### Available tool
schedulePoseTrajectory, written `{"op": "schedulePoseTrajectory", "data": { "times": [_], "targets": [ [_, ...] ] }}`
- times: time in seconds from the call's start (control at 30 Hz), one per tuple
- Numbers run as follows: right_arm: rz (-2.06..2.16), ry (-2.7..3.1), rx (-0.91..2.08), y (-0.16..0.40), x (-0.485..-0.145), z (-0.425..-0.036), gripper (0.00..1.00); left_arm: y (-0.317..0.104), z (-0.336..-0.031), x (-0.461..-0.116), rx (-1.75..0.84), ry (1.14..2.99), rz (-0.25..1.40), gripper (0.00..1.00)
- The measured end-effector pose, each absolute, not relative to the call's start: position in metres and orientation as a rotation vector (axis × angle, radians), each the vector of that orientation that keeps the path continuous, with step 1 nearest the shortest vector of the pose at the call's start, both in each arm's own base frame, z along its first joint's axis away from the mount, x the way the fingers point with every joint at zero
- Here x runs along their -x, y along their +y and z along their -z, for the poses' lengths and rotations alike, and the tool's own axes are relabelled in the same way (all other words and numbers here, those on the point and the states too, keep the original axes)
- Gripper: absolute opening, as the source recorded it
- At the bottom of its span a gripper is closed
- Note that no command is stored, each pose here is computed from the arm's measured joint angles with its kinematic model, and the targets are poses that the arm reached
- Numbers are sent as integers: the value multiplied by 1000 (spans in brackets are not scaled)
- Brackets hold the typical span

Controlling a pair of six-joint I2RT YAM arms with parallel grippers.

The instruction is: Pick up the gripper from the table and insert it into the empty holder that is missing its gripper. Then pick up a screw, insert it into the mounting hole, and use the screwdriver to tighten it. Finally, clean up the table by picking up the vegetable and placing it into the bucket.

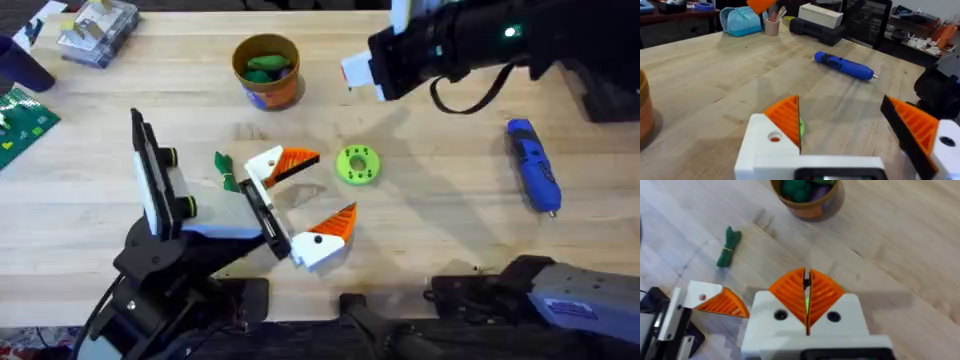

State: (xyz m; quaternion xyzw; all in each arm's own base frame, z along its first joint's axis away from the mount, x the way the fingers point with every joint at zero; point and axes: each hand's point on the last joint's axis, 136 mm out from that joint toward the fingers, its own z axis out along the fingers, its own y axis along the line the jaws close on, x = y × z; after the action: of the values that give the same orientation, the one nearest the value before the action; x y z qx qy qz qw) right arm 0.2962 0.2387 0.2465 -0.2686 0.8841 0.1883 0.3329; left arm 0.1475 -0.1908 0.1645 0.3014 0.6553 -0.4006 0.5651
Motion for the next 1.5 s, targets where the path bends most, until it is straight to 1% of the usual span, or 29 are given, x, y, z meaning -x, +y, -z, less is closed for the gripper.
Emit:
{"op": "schedulePoseTrajectory", "data": {
  "times": [0.27, 0.37, 0.53, 0.87, 1.07, 1.33, 1.5],
  "targets": [
    [-591, 2141, 760, 252, -285, -287, 7, -191, -165, -147, -709, 1541, 942, 990],
    [-597, 2156, 775, 250, -278, -286, 7, -191, -165, -147, -709, 1541, 942, 990],
    [-602, 2156, 777, 250, -277, -286, 7, -191, -165, -147, -709, 1541, 942, 990],
    [-613, 1975, 817, 254, -271, -301, 7, -191, -164, -147, -709, 1541, 942, 990],
    [-691, 1904, 865, 268, -259, -288, 7, -191, -165, -147, -709, 1541, 942, 990],
    [-788, 1876, 1076, 312, -219, -263, 7, -191, -165, -147, -709, 1541, 942, 990],
    [-800, 1810, 1198, 330, -199, -259, 7, -191, -165, -147, -709, 1541, 942, 990]
  ]
}}
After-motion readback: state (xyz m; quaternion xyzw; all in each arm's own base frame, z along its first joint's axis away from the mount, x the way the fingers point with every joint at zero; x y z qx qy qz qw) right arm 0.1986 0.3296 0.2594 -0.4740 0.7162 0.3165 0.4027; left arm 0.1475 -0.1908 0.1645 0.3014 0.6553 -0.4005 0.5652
